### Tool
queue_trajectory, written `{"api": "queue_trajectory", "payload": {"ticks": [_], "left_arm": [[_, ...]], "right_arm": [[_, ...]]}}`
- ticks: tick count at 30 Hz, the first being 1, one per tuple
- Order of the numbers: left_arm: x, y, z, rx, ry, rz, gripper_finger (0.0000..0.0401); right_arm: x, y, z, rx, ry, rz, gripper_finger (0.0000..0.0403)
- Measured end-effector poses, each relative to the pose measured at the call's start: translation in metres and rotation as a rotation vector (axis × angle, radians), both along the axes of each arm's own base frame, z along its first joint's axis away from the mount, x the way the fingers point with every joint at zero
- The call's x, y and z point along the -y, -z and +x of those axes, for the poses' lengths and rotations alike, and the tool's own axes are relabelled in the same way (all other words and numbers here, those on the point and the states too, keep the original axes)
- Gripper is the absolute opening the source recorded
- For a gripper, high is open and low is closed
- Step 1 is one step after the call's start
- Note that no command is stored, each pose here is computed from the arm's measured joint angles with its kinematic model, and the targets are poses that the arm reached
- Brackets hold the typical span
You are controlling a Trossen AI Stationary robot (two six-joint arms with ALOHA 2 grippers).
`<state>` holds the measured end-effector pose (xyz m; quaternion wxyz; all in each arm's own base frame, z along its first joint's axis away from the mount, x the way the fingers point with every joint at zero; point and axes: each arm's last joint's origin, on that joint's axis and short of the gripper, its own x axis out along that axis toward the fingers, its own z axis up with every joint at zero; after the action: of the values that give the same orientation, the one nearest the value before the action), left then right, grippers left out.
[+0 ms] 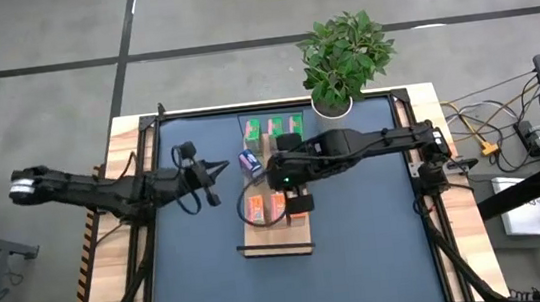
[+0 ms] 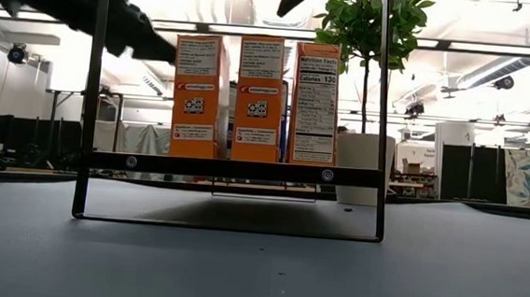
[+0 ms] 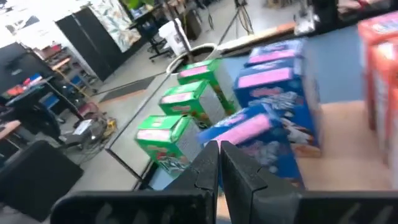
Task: Stack cereal on shelf
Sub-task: Put the blue cereal box on the shelf aligned with the other blue cereal boxes
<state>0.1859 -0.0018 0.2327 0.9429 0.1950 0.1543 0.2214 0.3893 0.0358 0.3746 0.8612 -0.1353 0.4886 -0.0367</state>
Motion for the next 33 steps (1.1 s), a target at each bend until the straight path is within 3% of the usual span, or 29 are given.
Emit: {"api": "queue_trajectory", "payload": {"ticks": [5,10,33], "left_arm": [[-0.025,0.008,0.000,0.112,-0.025,-0.022,0.0000],[-0.037,0.010,0.006,0.171,0.037,-0.037,0.0000],[-0.059,0.031,0.060,0.054,-0.022,-0.011,0.0000]], "right_arm": [[-0.009,0.007,-0.005,-0.060,0.008,0.010,0.0014],[-0.015,0.011,-0.013,-0.084,0.013,0.011,0.0009],[-0.009,0.023,-0.060,0.053,0.074,0.071,0.0009]]}}
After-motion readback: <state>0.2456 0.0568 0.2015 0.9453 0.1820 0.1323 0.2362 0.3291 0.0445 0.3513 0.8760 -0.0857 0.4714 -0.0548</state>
